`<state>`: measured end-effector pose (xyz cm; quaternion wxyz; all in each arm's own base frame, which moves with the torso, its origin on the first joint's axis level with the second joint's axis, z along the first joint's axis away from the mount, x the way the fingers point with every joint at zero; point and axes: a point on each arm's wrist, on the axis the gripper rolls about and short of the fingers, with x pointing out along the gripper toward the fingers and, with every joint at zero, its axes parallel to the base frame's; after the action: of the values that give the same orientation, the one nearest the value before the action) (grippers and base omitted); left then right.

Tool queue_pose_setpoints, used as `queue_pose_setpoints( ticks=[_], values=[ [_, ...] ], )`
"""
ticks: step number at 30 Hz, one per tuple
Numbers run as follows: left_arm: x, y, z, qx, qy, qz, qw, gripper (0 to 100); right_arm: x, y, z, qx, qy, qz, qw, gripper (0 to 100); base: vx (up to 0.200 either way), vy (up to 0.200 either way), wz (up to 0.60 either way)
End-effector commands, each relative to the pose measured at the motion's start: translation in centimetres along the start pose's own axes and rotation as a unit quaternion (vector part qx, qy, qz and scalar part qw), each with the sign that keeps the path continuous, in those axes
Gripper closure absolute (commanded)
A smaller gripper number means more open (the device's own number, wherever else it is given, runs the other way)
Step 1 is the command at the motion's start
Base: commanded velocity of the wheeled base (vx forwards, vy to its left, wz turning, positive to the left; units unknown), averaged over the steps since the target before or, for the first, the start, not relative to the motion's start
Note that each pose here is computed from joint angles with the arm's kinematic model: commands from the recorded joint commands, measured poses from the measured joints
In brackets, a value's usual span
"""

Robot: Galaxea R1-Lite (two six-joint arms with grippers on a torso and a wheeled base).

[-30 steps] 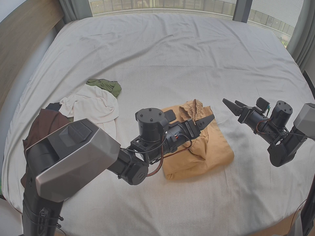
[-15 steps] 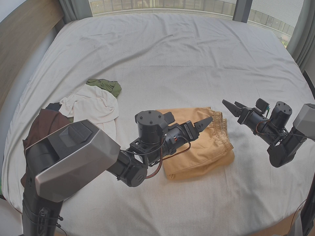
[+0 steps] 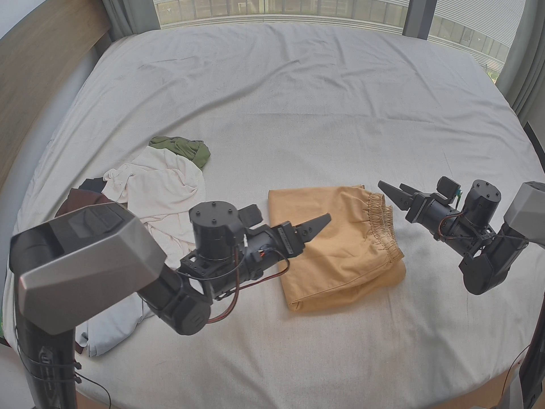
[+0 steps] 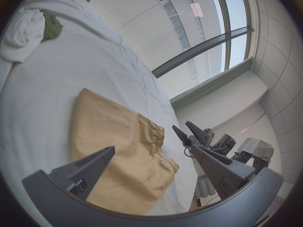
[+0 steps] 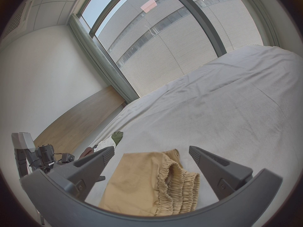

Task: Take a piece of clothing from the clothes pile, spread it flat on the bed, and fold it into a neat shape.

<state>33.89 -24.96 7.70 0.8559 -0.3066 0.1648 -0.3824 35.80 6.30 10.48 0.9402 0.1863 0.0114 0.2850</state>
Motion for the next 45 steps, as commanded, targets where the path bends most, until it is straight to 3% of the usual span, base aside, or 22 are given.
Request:
queue_pose_setpoints(
  ticks=[1,6,13,21,27,34,45],
  values=[
    [-4.1,-0.4,2.9,0.007,-0.03,0.011,0.9995,0,-0.2,1.2,-0.1,0.004,0.01,0.011,0.9999,0,0.0,0.0,0.0],
    [-9.4,-0.2,5.1,0.024,-0.044,0.011,0.9987,0,-0.7,1.3,-0.7,0.017,0.039,0.0,0.9991,0,0.0,0.0,0.0],
    [-14.4,1.4,5.3,0.053,-0.04,0.014,0.9977,0,-1.8,1.9,-1.7,0.033,0.082,-0.011,0.9961,0,0.0,0.0,0.0],
    [-15.8,2.7,5.7,0.068,-0.053,0.019,0.9961,0,-2.2,1.4,-1.8,0.043,0.102,-0.028,0.9934,0,0.0,0.0,0.0],
    [-17.0,3.0,3.8,0.096,-0.003,0.015,0.9952,0,-3.2,0.5,-2.2,0.06,0.132,-0.058,0.9878,0,0.0,0.0,0.0],
    [-17.4,3.3,3.1,0.103,0.013,0.021,0.9944,0,-3.7,-0.2,-2.7,0.071,0.15,-0.075,0.9832,0,0.0,0.0,0.0],
    [-17.3,3.8,2.7,0.097,0.02,0.027,0.9947,0,-4.2,-0.9,-5.3,0.1,0.209,-0.098,0.9678,0,0.0,0.0,0.0]
  ],
)
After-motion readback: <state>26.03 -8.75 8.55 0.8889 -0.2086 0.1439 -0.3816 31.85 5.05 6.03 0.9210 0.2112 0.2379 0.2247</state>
